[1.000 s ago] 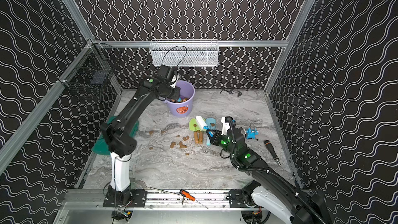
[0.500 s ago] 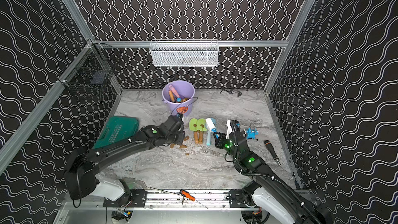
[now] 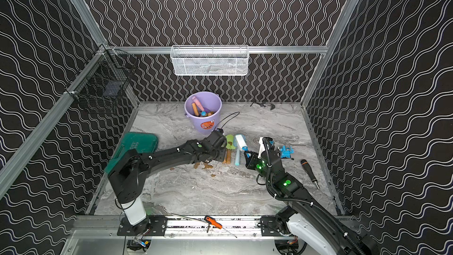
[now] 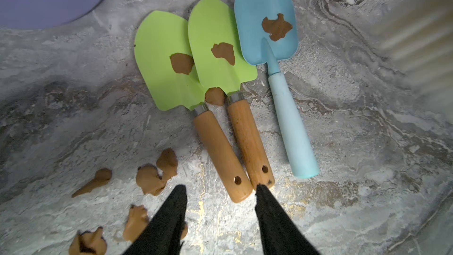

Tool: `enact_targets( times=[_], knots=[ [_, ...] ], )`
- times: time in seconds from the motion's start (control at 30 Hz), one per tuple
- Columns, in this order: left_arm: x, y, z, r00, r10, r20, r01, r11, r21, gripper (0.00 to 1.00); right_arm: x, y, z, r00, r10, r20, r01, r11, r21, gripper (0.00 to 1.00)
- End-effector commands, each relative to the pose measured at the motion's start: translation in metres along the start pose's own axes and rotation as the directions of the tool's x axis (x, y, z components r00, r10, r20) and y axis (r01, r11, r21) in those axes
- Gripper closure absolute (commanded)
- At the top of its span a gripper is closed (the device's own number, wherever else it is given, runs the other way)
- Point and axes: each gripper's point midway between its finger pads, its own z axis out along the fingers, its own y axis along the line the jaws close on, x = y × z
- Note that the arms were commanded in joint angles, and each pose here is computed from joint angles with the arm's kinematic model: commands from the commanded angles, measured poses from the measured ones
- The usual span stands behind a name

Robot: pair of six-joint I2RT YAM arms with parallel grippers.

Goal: Brush the soil off the hand trowel and place it into the bucket
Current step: Pick up the hand trowel from the center of the board.

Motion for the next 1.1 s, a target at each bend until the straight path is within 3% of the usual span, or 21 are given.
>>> enact_targets(
  times=[0.0, 0.77, 1.07],
  knots=[
    [-0.001, -0.004, 0.009, 1.000, 0.004, -0.004, -0.004, 1.000, 0.005, 0.51, 0.000, -0.003, -0.001, 1.000, -0.004, 0.007, 0.004, 1.000, 0.015, 1.00],
    [0.021, 0.017, 0.063, 0.992, 0.062, -0.107, -0.078, 0.985, -0.157, 0.56, 0.003, -0.006, 0.000, 1.000, 0.007, 0.000, -0.007, 1.000, 0.011, 1.00],
    [0.018, 0.018, 0.059, 0.993, 0.068, -0.096, -0.082, 0.984, -0.155, 0.76, -0.001, -0.005, -0.001, 1.000, 0.006, 0.013, -0.006, 1.000, 0.010, 1.00]
  ],
)
